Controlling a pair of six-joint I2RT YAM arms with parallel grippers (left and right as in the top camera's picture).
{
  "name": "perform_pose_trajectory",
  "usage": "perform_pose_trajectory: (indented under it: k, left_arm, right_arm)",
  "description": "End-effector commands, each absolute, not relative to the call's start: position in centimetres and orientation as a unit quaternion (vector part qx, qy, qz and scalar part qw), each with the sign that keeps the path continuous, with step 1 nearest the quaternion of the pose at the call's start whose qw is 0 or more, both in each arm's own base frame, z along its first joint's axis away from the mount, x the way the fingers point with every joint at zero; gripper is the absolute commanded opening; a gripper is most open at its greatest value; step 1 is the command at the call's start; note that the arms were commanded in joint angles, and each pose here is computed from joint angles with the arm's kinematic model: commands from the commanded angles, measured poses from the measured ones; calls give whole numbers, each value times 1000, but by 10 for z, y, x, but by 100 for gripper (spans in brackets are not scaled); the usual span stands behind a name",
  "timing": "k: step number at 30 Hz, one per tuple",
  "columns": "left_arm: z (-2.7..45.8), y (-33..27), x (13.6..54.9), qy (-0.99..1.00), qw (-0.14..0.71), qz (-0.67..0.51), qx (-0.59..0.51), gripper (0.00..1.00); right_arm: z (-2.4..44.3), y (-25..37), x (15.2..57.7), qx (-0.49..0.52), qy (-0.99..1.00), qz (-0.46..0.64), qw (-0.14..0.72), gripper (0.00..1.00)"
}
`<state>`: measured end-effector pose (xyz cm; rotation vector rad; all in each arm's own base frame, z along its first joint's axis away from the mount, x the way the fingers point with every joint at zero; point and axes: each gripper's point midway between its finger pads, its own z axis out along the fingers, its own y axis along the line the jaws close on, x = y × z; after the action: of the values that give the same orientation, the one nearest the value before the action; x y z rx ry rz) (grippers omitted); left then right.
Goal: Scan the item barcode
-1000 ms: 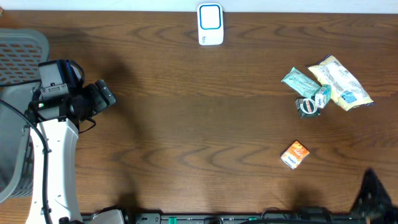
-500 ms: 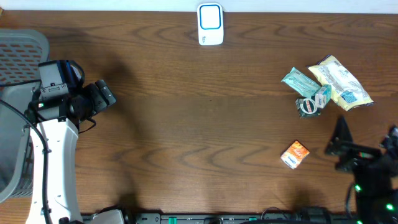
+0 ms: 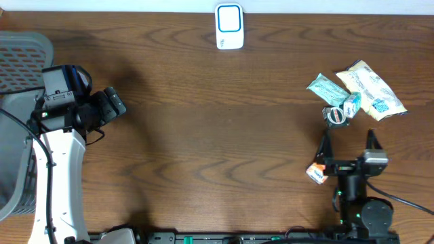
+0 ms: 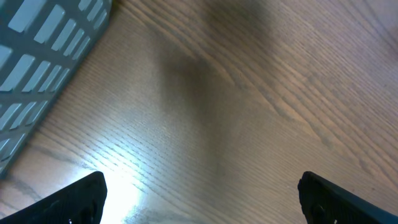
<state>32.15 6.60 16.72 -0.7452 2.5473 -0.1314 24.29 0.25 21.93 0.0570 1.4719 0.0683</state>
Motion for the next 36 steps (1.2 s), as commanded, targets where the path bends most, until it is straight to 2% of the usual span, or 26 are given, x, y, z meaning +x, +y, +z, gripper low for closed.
perform_pose_trajectory:
  k: [1,7,36]
  left_arm:
    - [176,69,324,930,251,-41,-266,98]
    - [176,69,324,930,251,-41,-266,98]
    - [182,69,322,927,261,-42,-265,98]
  right_arm:
    - [195,8,245,13,680,35,732,99]
    - [156,10,246,10,734,34,678,99]
    - [156,14,246,3,733,42,678,99]
